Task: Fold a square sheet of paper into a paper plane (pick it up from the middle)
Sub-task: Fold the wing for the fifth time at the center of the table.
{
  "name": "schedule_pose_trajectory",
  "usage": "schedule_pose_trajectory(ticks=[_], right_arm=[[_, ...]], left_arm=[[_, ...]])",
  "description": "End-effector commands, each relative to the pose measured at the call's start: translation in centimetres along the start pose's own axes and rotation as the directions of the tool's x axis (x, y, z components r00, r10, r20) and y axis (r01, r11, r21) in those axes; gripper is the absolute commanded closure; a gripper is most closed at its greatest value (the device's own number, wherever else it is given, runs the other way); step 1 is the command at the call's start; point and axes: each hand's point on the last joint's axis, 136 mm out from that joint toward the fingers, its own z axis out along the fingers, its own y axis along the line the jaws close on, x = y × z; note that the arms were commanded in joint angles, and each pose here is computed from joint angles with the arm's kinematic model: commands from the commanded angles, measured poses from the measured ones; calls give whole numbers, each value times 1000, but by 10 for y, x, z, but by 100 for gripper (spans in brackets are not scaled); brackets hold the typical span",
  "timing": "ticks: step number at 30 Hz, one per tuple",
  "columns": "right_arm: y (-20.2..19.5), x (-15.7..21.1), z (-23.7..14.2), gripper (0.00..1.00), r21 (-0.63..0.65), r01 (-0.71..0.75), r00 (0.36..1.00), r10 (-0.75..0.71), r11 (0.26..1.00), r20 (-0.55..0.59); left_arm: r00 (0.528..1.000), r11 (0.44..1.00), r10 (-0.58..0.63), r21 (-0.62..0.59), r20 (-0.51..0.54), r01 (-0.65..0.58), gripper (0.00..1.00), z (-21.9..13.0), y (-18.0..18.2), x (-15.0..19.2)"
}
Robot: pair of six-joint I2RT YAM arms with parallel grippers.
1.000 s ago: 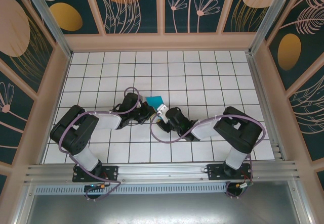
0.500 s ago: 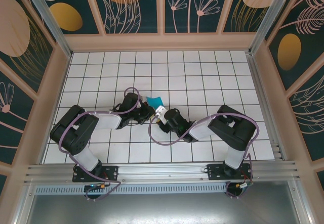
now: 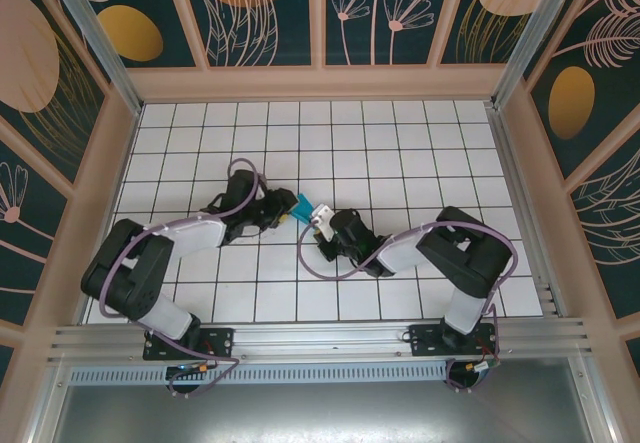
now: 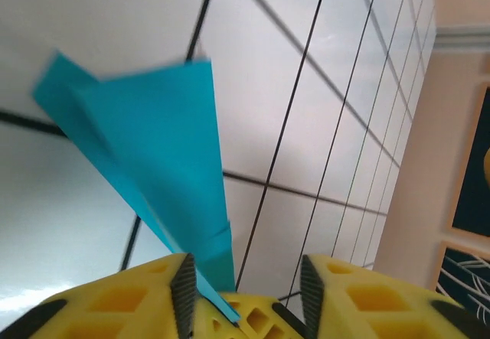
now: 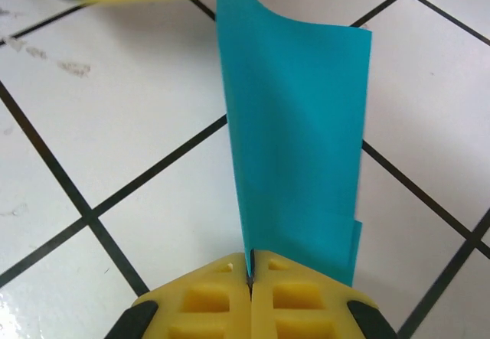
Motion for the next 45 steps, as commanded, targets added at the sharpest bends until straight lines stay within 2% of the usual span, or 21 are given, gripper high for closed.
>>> schedule_pose_trajectory(ticks=[1, 6, 12, 19, 31, 36, 45], right_arm=[[9, -16, -6, 100, -125, -109, 994, 110, 986, 4], [14, -24, -5, 100, -242, -230, 973, 225, 943, -48], [17, -34, 2, 100, -358, -396, 918, 366, 846, -151], [26, -41, 9, 100, -440, -517, 856, 450, 734, -255], [31, -52, 10, 100, -525, -682, 724, 574, 510, -382], [32, -48, 12, 100, -521, -712, 695, 584, 471, -420], [32, -35, 19, 100, -494, -748, 658, 593, 443, -465]], left_arm=[[996, 999, 33, -39, 81, -30, 50, -21, -1, -21], [986, 998, 53, -27, 156, -49, 44, -40, 0, -28], [989, 993, 56, 95, 140, -70, 43, -45, 1, -12], [993, 972, 87, 210, 80, -103, 45, -42, -3, 6], [993, 965, 117, 234, 27, -120, 53, -23, 1, 17], [992, 961, 124, 247, 6, -122, 56, -15, 1, 21], [992, 965, 122, 239, -31, -111, 59, 3, 6, 29]])
